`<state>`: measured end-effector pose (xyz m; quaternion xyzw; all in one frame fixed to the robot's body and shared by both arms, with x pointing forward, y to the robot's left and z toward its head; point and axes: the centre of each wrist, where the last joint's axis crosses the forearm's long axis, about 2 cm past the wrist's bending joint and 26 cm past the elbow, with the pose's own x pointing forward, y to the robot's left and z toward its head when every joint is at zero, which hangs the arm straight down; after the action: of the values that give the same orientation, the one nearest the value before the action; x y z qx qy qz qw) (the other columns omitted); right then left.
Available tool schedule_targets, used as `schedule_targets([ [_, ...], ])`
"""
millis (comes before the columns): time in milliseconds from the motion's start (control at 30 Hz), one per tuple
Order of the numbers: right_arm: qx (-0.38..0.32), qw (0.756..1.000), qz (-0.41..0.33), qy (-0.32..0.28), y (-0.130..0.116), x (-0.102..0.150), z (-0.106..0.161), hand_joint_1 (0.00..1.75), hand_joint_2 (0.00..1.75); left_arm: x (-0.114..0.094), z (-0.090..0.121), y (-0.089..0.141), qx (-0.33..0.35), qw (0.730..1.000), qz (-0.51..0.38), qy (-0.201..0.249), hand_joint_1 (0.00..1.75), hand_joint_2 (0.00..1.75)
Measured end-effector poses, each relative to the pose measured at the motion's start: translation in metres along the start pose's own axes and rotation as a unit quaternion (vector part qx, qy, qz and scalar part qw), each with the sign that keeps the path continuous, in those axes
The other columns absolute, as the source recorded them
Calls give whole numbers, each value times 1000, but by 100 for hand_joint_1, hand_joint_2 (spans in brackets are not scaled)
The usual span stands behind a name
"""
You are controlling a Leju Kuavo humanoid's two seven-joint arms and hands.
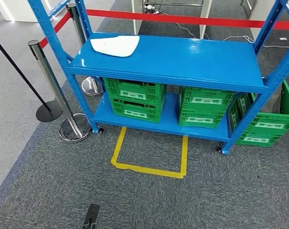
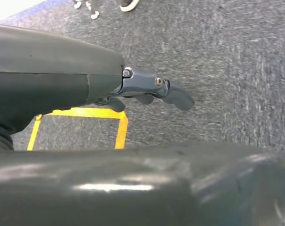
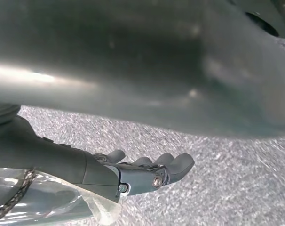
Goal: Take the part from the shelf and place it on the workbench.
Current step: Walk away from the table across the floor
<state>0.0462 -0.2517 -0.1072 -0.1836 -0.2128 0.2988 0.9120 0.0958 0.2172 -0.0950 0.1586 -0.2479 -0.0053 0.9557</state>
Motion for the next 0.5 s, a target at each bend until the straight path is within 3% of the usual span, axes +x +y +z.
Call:
schedule_targets([
  [267,1,1000,-10,1,0,3,0,0,0,1,0,0,5,1000,0,-2,0,0],
  [300,3,1000,-15,4,0,2,0,0,44,1,0,0,7,1000,-1,-2,0,0],
  [400,11,999,-44,12,2,0,1,0,175,0,1,0,13,1000,-3,2,0,131],
  [433,15,998,-58,17,2,-1,0,0,175,-1,1,0,13,1000,-3,4,0,175],
  [500,28,995,-92,32,1,-1,0,0,175,-1,1,-1,5,1000,0,8,0,175],
])
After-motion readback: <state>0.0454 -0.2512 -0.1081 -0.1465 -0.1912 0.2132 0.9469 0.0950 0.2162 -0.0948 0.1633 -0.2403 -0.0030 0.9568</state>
